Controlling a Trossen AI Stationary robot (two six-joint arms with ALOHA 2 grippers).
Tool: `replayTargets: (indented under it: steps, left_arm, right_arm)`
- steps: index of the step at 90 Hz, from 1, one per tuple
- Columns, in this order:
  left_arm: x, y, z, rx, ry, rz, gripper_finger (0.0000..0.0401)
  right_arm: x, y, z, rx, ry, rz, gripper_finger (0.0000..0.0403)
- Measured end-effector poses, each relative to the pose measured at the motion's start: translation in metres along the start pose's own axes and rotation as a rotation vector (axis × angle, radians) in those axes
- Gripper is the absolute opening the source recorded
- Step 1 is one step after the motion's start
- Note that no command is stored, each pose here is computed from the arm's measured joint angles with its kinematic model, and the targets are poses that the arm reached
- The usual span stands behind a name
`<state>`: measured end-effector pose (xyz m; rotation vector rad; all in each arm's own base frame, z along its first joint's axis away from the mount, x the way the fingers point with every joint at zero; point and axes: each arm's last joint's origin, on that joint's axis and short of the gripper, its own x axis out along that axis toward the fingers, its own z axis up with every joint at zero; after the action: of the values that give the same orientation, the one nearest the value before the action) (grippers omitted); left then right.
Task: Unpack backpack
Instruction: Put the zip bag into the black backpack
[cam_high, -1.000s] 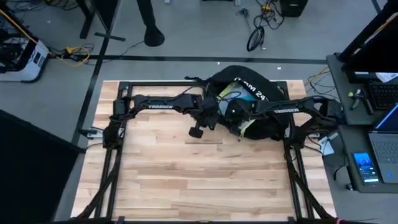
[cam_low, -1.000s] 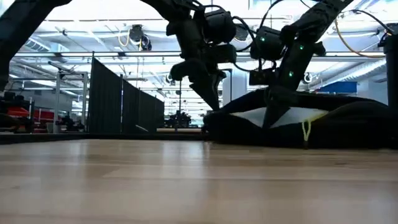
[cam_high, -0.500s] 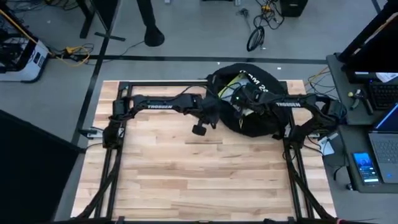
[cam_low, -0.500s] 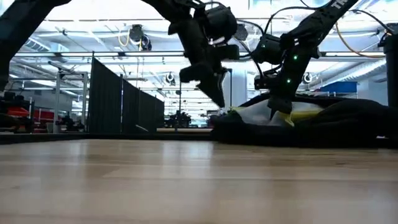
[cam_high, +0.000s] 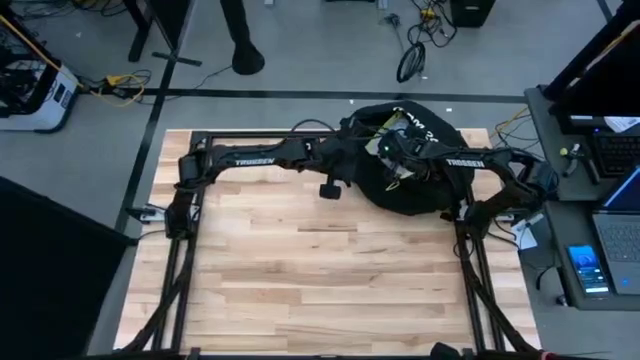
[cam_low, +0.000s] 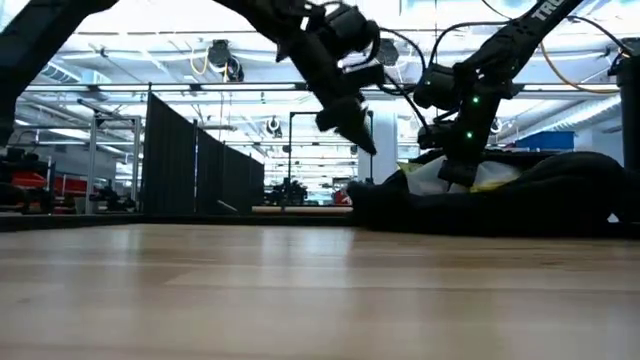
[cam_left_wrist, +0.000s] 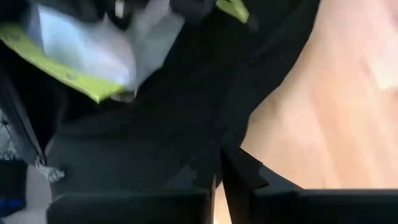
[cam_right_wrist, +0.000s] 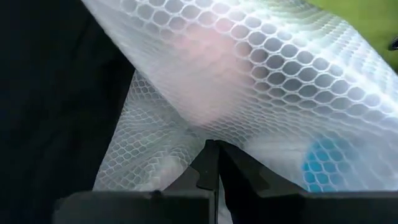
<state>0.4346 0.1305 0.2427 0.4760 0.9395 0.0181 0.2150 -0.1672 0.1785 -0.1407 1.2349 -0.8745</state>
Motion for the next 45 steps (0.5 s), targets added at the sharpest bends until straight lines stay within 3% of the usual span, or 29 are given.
replayTargets:
  steps: [12, 31, 45]
  left_arm:
    - [0.008, 0.0, -0.01, 0.033, 0.065, -0.034, 0.0068]
    - [0.007, 0.0, -0.011, 0.224, 0.065, -0.043, 0.0173]
    - [0.019, -0.006, -0.012, 0.283, 0.078, -0.061, 0.0228]
  right_arm:
    - [0.0, 0.001, -0.001, 0.007, 0.007, 0.016, 0.0]
    - [0.0, 0.001, -0.001, 0.01, 0.004, 0.038, 0.0]
    - [0.0, 0.002, -0.001, 0.025, 0.002, 0.05, 0.0]
